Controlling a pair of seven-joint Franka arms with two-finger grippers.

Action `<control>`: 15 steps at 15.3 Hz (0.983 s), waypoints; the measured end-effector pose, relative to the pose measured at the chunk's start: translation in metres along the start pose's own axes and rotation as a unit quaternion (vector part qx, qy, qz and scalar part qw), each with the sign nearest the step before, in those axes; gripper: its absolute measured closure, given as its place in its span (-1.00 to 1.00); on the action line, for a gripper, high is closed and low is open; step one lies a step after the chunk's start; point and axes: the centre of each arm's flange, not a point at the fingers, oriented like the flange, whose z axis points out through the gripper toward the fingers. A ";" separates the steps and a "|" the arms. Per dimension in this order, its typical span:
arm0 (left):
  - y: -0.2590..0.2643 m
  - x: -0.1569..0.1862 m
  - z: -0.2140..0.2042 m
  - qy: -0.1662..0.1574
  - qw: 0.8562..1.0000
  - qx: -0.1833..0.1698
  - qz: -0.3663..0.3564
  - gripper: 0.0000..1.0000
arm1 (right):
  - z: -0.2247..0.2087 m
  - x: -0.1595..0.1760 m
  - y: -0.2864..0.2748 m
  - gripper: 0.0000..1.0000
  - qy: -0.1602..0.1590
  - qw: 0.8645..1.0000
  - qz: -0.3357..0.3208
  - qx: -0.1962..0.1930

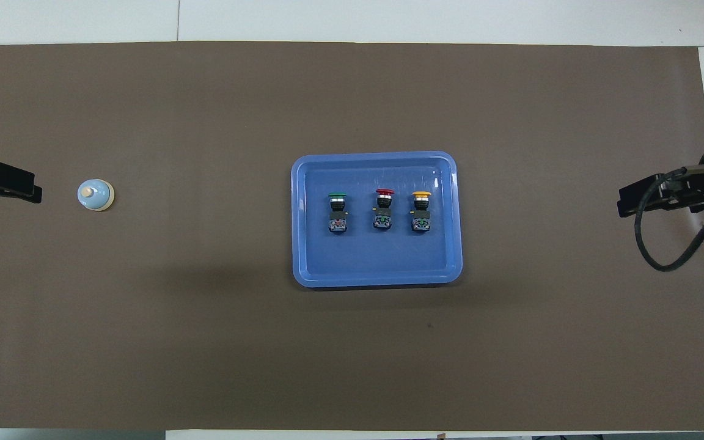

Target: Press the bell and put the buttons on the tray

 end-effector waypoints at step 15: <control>-0.011 0.005 0.004 0.012 1.000 0.000 -0.015 0.98 | 0.000 0.000 0.000 -1.00 0.000 1.000 0.000 0.000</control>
